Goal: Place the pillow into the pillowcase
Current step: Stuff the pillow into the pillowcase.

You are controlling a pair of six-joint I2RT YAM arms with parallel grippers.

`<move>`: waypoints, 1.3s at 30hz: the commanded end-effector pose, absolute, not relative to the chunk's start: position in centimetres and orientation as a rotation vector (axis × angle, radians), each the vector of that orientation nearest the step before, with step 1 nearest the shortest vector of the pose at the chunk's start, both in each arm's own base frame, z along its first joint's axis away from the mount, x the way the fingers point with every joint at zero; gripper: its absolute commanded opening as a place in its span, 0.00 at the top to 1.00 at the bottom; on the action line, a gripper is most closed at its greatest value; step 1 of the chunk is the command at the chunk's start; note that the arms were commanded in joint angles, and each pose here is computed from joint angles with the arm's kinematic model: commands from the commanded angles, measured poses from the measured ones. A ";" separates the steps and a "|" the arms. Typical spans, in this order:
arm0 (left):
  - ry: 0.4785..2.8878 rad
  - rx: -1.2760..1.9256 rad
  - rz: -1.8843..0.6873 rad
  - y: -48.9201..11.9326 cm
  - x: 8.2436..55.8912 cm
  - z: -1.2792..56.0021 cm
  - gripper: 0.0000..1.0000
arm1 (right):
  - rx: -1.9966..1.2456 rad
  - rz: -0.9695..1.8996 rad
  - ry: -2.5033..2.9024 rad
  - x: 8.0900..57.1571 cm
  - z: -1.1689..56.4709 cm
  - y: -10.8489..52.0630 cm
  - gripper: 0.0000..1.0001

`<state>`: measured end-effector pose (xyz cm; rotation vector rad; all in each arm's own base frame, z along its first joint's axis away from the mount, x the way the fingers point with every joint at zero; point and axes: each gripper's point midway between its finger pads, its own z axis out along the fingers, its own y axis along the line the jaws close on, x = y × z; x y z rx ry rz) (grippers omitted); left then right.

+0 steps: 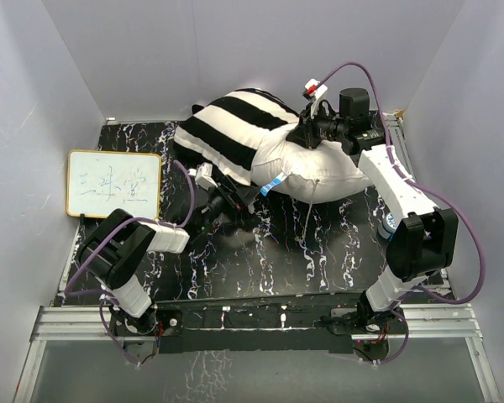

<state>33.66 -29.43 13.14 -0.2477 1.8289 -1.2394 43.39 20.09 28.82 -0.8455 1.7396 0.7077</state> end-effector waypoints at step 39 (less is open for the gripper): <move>1.122 0.202 -1.699 -30.6 36.5 61.3 1.00 | -0.792 0.647 1.138 40.6 57.6 12.4 0.26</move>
